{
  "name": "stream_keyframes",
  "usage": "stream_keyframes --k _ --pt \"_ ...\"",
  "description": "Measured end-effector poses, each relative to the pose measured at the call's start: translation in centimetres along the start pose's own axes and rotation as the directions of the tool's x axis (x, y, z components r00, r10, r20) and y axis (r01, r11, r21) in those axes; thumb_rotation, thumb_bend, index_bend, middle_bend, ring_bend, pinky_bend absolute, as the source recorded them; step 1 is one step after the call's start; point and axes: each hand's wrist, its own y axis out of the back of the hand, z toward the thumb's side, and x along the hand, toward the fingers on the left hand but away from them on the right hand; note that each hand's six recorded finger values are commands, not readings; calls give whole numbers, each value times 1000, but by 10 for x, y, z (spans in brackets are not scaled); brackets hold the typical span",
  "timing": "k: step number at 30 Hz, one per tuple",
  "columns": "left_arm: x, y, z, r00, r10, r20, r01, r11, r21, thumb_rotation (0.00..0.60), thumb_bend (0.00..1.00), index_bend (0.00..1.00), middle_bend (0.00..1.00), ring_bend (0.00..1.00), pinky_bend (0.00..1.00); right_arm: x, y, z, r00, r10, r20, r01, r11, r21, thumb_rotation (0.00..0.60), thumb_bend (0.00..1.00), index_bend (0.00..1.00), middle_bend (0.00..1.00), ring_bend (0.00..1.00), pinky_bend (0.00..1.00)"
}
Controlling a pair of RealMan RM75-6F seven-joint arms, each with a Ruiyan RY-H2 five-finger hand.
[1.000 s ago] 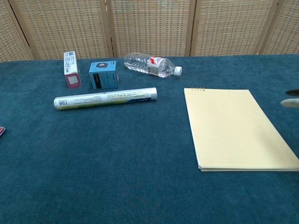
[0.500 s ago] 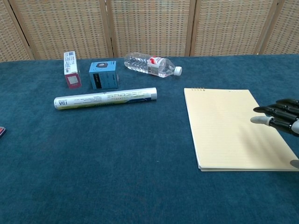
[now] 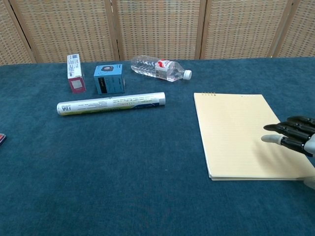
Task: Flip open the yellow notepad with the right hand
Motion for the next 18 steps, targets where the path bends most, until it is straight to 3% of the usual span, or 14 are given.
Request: stream_keyframes --k 18 --pt "0 1 -1 1000 1 -2 -1 1000 -8 600 0 0 0 0 0 -13 -7 3 1000 6 11 -6 1000 -7 600 403 0 0 0 0"
